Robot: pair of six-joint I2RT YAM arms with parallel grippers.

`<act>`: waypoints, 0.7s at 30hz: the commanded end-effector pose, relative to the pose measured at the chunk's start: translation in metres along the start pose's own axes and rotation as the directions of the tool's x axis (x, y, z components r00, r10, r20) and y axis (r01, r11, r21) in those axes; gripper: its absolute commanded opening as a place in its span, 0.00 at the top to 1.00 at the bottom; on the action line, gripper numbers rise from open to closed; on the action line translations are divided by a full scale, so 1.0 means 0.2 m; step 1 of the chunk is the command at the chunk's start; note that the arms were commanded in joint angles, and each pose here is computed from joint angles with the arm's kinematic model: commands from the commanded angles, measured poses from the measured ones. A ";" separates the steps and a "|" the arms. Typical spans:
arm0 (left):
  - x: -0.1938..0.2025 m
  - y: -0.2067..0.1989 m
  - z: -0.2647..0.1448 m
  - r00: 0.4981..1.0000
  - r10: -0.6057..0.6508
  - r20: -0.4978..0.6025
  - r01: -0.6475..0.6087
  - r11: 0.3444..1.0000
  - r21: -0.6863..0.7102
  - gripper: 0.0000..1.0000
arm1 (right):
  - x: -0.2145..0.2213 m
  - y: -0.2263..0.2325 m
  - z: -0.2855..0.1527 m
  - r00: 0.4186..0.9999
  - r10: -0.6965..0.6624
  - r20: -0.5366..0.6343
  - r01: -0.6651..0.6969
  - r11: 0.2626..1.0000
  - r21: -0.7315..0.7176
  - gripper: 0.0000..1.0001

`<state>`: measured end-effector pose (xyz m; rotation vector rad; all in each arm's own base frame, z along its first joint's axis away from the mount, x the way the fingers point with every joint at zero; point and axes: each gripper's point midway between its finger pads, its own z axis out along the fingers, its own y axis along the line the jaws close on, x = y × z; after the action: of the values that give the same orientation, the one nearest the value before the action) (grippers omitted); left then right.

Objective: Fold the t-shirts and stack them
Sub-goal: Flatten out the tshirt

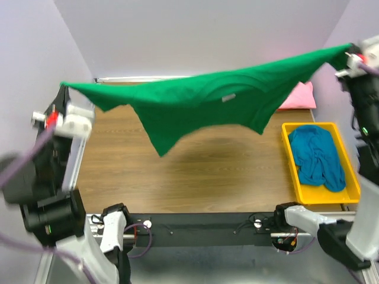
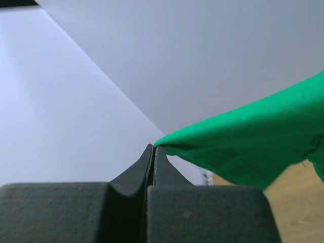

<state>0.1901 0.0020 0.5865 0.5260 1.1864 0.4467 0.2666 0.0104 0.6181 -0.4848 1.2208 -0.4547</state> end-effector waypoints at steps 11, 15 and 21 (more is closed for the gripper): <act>-0.24 0.13 -0.25 0.994 0.067 0.090 -0.046 0.975 -0.215 1.00 | -0.06 -0.16 -0.06 0.998 -0.050 0.040 0.044 0.989 0.142 1.00; 0.01 0.03 -0.12 0.998 0.057 0.002 -0.056 0.992 -0.114 1.00 | 0.10 0.06 0.18 0.997 -0.080 -0.007 0.080 0.997 0.017 0.99; 0.68 -0.27 0.10 0.977 -0.009 -0.213 0.029 0.995 0.090 1.00 | 0.61 0.72 0.50 0.993 -0.059 -0.105 0.019 0.936 -0.351 0.99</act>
<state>0.2148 0.0245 0.5160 0.4924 1.2863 0.4853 0.3638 0.0370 0.5374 -0.6396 1.3338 -0.4386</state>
